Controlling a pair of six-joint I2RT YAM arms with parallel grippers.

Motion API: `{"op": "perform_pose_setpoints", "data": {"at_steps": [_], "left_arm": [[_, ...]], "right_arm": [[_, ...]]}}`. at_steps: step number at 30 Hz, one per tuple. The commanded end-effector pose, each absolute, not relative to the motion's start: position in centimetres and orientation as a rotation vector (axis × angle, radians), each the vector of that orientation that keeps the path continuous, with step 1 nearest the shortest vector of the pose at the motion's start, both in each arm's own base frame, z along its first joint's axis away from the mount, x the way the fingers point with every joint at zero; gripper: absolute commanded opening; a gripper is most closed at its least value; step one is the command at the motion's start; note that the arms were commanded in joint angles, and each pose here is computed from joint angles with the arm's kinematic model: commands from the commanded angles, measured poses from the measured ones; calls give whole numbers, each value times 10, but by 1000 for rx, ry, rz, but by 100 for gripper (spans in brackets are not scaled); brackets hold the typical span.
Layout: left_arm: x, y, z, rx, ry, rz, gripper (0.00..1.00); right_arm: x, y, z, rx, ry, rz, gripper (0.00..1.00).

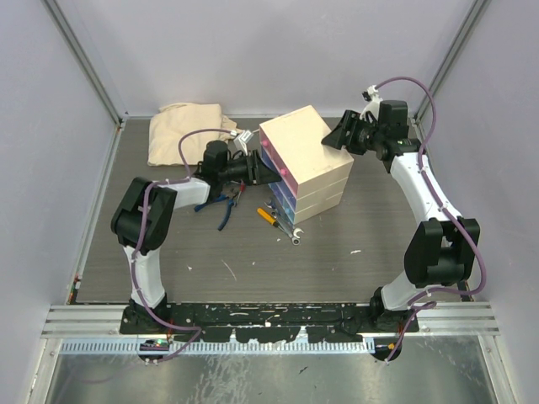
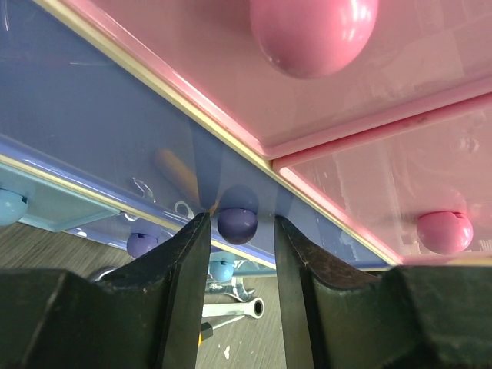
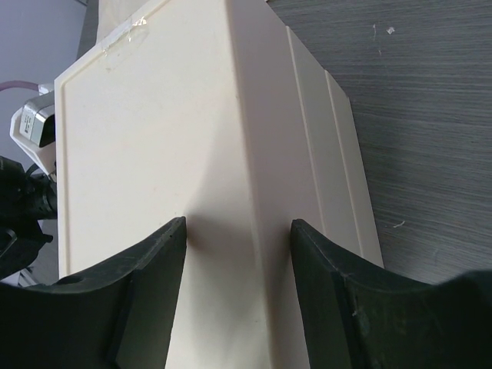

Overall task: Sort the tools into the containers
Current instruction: Open the drawer in the storage box.

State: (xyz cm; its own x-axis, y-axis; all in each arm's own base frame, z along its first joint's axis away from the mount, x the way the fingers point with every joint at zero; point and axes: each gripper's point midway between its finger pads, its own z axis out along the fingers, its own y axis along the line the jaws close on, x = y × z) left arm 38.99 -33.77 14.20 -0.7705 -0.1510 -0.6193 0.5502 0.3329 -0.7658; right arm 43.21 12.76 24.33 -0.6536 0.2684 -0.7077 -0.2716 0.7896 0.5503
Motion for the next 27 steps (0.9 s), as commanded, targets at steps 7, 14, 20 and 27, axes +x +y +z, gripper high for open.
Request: {"op": "perform_pose_setpoints", "data": {"at_steps": [7,14,20,27], "left_arm": [[402,-352,187,419,1823,-1515,24],[401,-339,183,400,1836,-1506,15],[395,-321,186,394,1834,-1492,12],[388,-300,184,389,1843,-1465,10]], "right_arm": [[420,152,258,-88,2125,870,61],[427,142,261,-75,2109,787,61],[432,137,259,-65,2109,749,61],[435,135,255,-57,2116,732,61]]}}
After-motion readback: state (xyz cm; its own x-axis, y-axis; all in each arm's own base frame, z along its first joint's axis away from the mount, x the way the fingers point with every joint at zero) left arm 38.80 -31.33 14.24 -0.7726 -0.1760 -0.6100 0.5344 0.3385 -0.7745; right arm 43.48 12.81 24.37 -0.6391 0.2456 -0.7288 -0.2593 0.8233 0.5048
